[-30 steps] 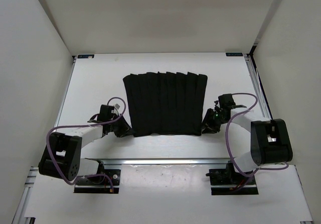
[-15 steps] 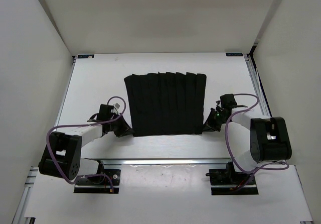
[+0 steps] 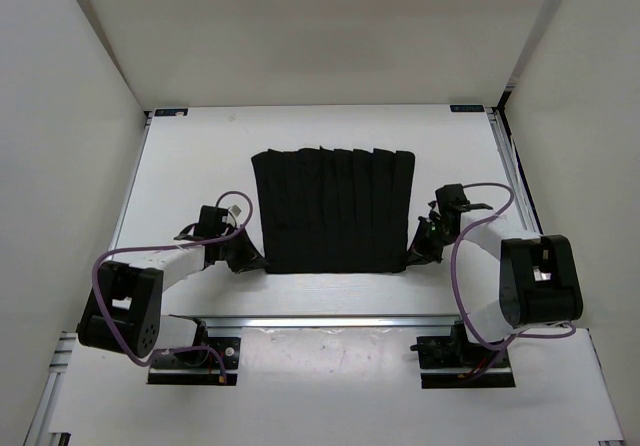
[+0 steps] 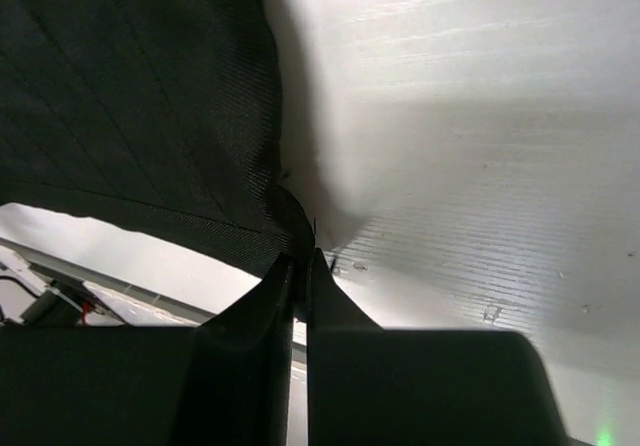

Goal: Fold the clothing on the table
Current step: Fold the skirt

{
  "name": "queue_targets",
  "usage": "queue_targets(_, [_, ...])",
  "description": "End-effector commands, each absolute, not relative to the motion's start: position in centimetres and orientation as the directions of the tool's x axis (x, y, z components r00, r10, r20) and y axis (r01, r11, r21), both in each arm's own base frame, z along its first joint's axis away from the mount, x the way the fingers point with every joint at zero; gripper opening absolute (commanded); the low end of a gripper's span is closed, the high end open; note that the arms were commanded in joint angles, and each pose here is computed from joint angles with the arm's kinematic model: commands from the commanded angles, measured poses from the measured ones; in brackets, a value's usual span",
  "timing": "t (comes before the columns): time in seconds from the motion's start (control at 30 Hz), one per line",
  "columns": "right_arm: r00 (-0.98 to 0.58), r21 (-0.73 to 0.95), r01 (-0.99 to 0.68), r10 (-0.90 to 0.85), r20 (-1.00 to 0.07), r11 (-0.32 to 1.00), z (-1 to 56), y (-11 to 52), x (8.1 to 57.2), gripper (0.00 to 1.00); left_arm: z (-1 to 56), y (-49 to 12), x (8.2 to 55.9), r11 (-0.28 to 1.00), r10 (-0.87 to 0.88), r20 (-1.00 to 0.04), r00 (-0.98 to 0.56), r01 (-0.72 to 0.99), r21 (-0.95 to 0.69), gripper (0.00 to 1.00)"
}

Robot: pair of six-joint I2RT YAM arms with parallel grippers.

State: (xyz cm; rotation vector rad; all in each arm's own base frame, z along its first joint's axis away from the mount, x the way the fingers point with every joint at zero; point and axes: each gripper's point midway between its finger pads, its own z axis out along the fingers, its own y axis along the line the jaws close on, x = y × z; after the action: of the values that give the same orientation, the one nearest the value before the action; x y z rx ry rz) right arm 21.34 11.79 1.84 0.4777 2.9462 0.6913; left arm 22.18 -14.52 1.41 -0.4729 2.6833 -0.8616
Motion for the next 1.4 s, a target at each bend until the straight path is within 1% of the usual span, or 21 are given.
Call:
queue_targets(0.0, [-0.952, 0.326, 0.245, 0.29, -0.098, 0.913, 2.4, 9.2, 22.1, 0.0, 1.0, -12.9, 22.9, 0.816, -0.396, -0.229, -0.889, -0.226, -0.532, 0.0])
queue_targets(0.1, [-0.968, 0.322, 0.206, 0.241, -0.072, 0.924, 3.2, 10.0, 21.2, 0.0, 1.4, -13.4, 22.2, 0.795, -0.393, -0.202, -0.897, -0.221, -0.564, 0.0])
queue_targets(0.2, [-0.979, 0.283, 0.156, 0.186, -0.084, 0.946, 3.9, 10.1, 20.1, 0.0, 2.3, -13.6, 21.6, 0.829, -0.339, -0.225, -0.914, -0.177, -0.531, 0.0])
queue_targets(0.47, [-0.994, 0.267, 0.106, 0.096, 0.049, 0.958, 5.1, 10.7, 13.1, 0.0, 4.2, -12.2, 18.9, 0.865, -0.28, -0.247, -0.928, -0.133, -0.483, 0.0])
queue_targets(0.53, [-0.994, 0.292, 0.101, 0.084, 0.068, 0.951, 5.4, 11.1, 12.7, 0.0, 3.9, -11.8, 19.1, 0.87, -0.282, -0.255, -0.925, -0.134, -0.475, 0.0])
queue_targets(0.57, [-0.992, 0.3, 0.121, 0.103, 0.075, 0.946, 5.0, 11.0, 13.1, 0.0, 3.2, -11.9, 18.8, 0.871, -0.283, -0.225, -0.932, -0.151, -0.468, 0.0])
queue_targets(0.63, [-0.994, 0.334, 0.103, 0.111, -0.005, 0.937, 5.6, 11.2, 16.8, 0.0, 3.8, -12.8, 21.2, 0.863, -0.277, -0.243, -0.93, -0.129, -0.489, 0.0])
queue_targets(0.67, [-0.993, 0.318, 0.111, 0.114, 0.007, 0.942, 5.2, 10.9, 17.8, 0.0, 3.3, -13.1, 21.9, 0.87, -0.259, -0.235, -0.937, -0.121, -0.477, 0.0])
queue_targets(0.7, [-0.992, 0.305, 0.077, 0.105, -0.076, 0.949, 6.2, 10.7, 20.8, 0.0, 4.0, -13.7, 23.8, 0.864, -0.265, -0.241, -0.934, -0.119, -0.489, 0.0])
queue_targets(0.77, [-0.977, 0.244, 0.053, 0.101, -0.187, 0.968, 7.9, 9.7, 27.2, 0.01, 7.6, -15.6, 29.4, 0.839, -0.266, -0.333, -0.905, -0.048, -0.541, 0.0])
queue_targets(0.8, [-0.963, 0.246, 0.054, 0.116, -0.245, 0.968, 9.5, 9.8, 30.8, 0.0, 7.6, -16.1, 30.8, 0.838, -0.269, -0.329, -0.905, -0.052, -0.543, 0.0])
queue_targets(0.87, [-0.934, 0.197, 0.063, 0.127, -0.333, 0.978, 12.2, 8.6, 35.4, 0.0, 12.9, -17.4, 36.7, 0.819, -0.288, -0.443, -0.849, 0.022, -0.574, 0.0])
queue_targets(0.9, [-0.911, 0.195, 0.06, 0.134, -0.391, 0.979, 14.0, 8.5, 38.2, 0.0, 13.4, -17.4, 38.2, 0.817, -0.303, -0.45, -0.84, 0.015, -0.577, 0.0])
queue_targets(0.97, [-0.871, 0.159, 0.067, 0.135, -0.472, 0.985, 17.0, 7.6, 41.1, 0.0, 17.7, -17.5, 42.1, 0.799, -0.336, -0.524, -0.782, 0.058, -0.599, 0.0])
queue_targets(1.03, [-0.856, 0.151, 0.065, 0.132, -0.499, 0.986, 18.4, 7.4, 42.5, 0.0, 19.4, -17.0, 43.9, 0.775, -0.379, -0.524, -0.763, 0.048, -0.63, 0.0])
queue_targets(1.1, [-0.852, 0.165, 0.052, 0.13, -0.507, 0.985, 19.1, 7.7, 42.3, 0.0, 20.5, -16.8, 43.6, 0.75, -0.398, -0.522, -0.754, 0.06, -0.658, 0.0])
queue_targets(1.2, [-0.855, 0.152, 0.013, 0.09, -0.51, 0.988, 18.3, 8.7, 39.6, 0.0, 18.8, -16.0, 41.1, 0.738, -0.407, -0.488, -0.772, 0.037, -0.673, 0.0])
queue_targets(1.23, [-0.858, 0.139, -0.002, 0.07, -0.51, 0.99, 17.9, 8.9, 37.6, 0.0, 20.1, -15.7, 40.5, 0.728, -0.42, -0.512, -0.749, 0.059, -0.683, 0.0])
queue_targets(1.27, [-0.816, 0.147, -0.024, 0.066, -0.575, 0.989, 19.6, 9.4, 37.1, 0.0, 19.9, -15.3, 39.5, 0.726, -0.426, -0.509, -0.748, 0.053, -0.686, 0.0])
queue_targets(1.3, [-0.819, 0.14, -0.017, 0.066, -0.57, 0.99, 18.4, 9.2, 36.2, 0.0, 20.0, -15.1, 38.7, 0.725, -0.422, -0.511, -0.749, 0.059, -0.686, 0.0])
queue_targets(1.37, [-0.785, 0.182, -0.029, 0.09, -0.613, 0.983, 20.0, 9.4, 34.6, 0.0, 20.5, -15.0, 37.7, 0.728, -0.398, -0.516, -0.758, 0.081, -0.681, 0.0])
